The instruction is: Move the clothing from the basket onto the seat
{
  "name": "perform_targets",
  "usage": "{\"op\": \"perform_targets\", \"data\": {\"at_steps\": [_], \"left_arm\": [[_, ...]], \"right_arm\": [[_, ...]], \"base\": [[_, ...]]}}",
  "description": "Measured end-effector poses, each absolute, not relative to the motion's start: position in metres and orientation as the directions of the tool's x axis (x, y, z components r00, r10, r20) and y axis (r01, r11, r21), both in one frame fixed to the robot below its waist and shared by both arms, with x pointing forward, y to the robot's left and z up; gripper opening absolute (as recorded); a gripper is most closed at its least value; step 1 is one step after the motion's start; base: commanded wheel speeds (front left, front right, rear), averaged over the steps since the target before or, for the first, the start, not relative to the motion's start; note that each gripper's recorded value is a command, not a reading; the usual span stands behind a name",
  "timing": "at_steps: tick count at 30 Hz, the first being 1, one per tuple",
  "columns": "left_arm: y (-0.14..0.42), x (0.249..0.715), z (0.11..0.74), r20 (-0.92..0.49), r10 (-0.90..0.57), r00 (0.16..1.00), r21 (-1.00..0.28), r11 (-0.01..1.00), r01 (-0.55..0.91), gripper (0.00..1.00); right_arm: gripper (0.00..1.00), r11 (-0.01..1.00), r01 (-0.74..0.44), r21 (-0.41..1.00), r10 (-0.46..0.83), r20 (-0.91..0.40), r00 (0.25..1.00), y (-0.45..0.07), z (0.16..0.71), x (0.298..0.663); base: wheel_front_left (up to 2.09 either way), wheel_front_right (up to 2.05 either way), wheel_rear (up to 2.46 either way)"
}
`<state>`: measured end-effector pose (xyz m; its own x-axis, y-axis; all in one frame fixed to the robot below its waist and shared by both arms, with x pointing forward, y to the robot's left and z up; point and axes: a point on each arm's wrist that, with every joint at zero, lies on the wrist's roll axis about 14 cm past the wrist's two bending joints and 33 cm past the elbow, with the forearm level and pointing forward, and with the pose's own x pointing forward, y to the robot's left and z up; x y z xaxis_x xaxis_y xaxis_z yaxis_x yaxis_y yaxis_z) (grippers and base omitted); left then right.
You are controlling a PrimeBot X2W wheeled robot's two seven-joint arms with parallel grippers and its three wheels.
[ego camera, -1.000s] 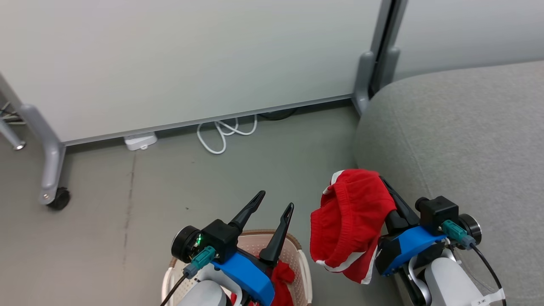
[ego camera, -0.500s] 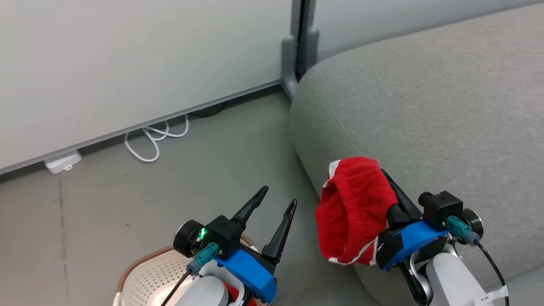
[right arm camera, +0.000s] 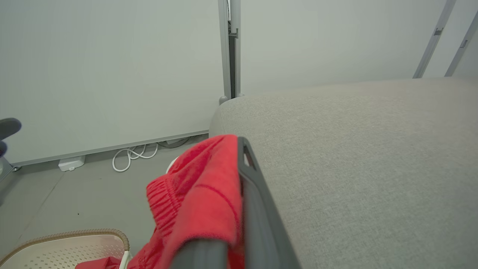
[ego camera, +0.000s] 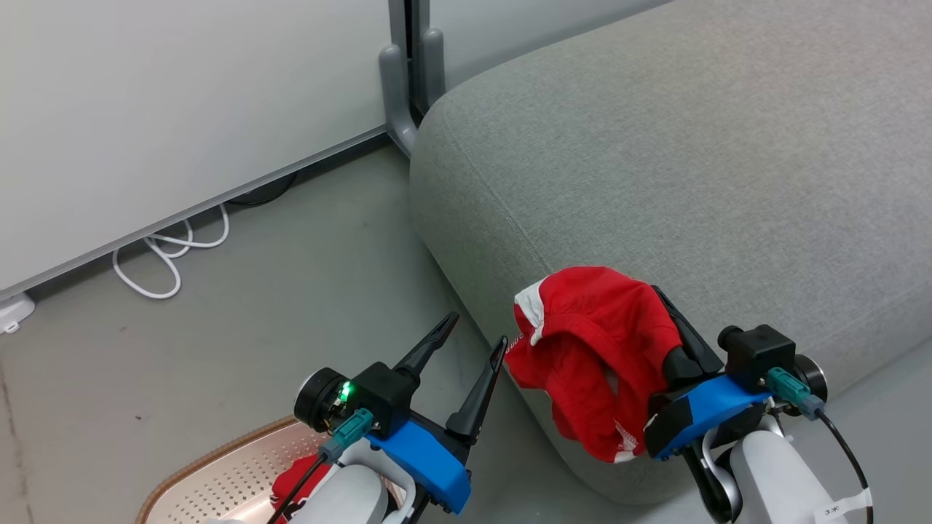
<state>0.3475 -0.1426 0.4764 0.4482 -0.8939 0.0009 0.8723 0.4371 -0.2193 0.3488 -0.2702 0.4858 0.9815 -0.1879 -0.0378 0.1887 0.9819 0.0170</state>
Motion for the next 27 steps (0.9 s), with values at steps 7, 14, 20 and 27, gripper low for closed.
{"op": "perform_targets", "data": {"at_steps": [7, 14, 20, 27], "left_arm": [[-0.151, 0.342, 0.474, -0.003, -0.908, 0.420, -0.223, 0.410, 0.884, 1.00], [-0.152, 0.341, 0.474, -0.004, -0.910, 0.416, -0.226, 0.406, 0.886, 1.00], [-0.150, 0.344, 0.475, -0.001, -0.907, 0.421, -0.216, 0.411, 0.886, 1.00], [-0.147, 0.353, 0.470, 0.003, -0.900, 0.437, -0.240, 0.423, 0.874, 1.00]], "right_arm": [[0.00, 0.976, 0.215, 0.018, -0.214, -0.039, 0.976, -0.278, 0.486, 0.342], [0.00, 0.976, 0.218, 0.019, -0.217, -0.039, 0.975, -0.279, 0.486, 0.341], [0.00, 0.975, 0.219, 0.022, -0.218, -0.043, 0.975, -0.279, 0.485, 0.344], [0.00, 0.966, 0.259, 0.019, -0.259, 0.024, 0.966, -0.302, 0.512, 0.372]], "base": [[0.00, 0.00, 0.00], [0.00, 0.00, 0.00], [0.00, 0.00, 0.00], [0.00, 0.00, 0.00]]}}
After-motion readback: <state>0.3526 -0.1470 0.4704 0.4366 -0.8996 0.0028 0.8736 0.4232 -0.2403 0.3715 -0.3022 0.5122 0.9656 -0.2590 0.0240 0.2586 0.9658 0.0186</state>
